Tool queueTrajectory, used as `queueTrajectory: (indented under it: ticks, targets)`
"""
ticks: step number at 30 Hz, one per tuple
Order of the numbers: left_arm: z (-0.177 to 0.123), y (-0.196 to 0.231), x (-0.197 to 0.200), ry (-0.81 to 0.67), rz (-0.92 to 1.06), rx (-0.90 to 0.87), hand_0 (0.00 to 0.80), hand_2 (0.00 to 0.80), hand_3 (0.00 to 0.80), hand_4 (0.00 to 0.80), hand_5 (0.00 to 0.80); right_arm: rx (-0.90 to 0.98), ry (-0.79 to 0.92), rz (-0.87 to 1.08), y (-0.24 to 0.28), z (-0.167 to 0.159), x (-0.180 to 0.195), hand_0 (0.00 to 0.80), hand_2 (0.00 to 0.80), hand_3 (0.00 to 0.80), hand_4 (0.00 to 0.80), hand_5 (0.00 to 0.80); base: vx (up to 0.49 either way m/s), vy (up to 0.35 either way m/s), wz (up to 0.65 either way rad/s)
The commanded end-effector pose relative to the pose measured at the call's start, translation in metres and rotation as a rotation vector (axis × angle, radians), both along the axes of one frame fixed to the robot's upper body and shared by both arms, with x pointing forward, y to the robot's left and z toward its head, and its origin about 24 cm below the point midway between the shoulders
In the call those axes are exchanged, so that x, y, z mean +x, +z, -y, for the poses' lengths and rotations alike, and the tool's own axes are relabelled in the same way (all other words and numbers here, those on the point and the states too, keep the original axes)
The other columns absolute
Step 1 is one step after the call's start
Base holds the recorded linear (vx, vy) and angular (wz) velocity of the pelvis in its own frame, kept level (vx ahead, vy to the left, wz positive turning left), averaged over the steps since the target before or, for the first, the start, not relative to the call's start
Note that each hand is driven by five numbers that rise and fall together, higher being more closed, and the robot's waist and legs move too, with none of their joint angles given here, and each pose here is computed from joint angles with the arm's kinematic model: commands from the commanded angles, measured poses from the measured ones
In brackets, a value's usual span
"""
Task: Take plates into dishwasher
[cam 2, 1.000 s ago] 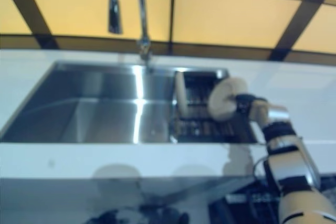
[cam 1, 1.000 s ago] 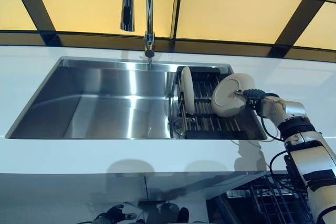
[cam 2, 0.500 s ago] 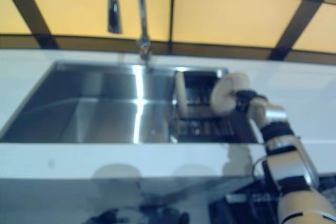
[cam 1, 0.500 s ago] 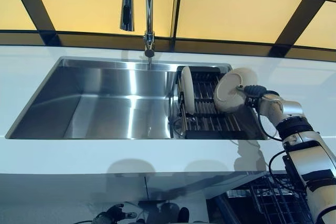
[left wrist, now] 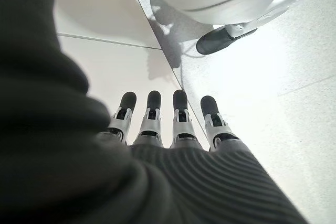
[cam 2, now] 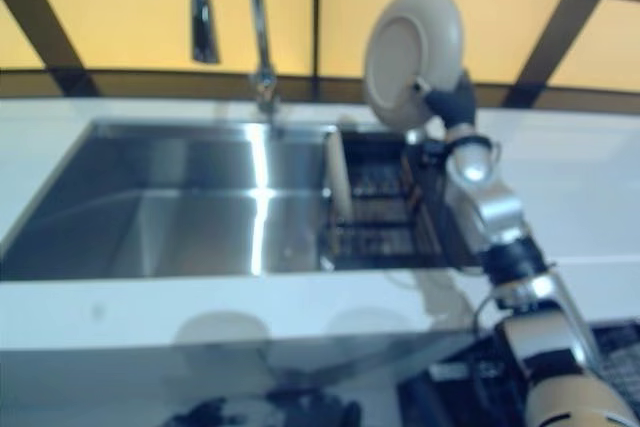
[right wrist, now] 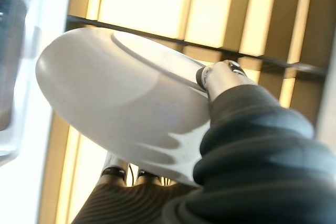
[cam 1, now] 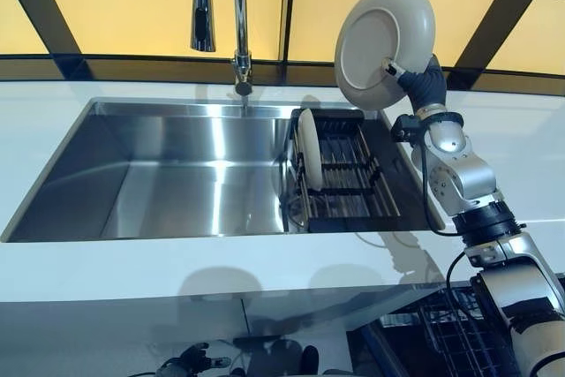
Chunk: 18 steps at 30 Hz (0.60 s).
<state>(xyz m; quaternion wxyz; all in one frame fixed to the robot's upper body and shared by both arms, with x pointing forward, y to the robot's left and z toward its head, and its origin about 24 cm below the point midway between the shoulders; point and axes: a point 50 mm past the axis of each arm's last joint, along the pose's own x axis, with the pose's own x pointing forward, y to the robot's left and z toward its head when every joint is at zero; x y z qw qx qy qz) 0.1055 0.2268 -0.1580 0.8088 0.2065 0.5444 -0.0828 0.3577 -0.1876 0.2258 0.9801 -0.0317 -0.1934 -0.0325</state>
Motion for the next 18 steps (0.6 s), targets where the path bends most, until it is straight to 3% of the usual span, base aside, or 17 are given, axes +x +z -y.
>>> queueTrajectory:
  ticks: [1,12,18]
  targets:
    - [0.0,0.001,0.004,-0.012,0.021,0.014,0.0,0.0,0.0,0.0,0.0,0.001,-0.084,0.34,0.049,0.007,-0.026,0.8,0.8,0.8,0.8,0.8,-0.029,0.065,-0.15]
    - [0.0,-0.001,-0.003,0.049,0.021,-0.001,0.0,0.0,0.0,0.0,0.0,-0.181,-0.319,0.597,0.052,0.041,-0.085,0.8,0.8,0.8,0.8,0.8,-0.05,0.083,-0.21]
    - [-0.011,-0.003,-0.019,0.087,-0.015,0.019,0.0,0.0,0.0,0.0,0.0,-0.193,-0.34,0.522,0.023,0.067,-0.107,0.8,0.8,0.8,0.8,0.8,-0.047,0.015,-0.5]
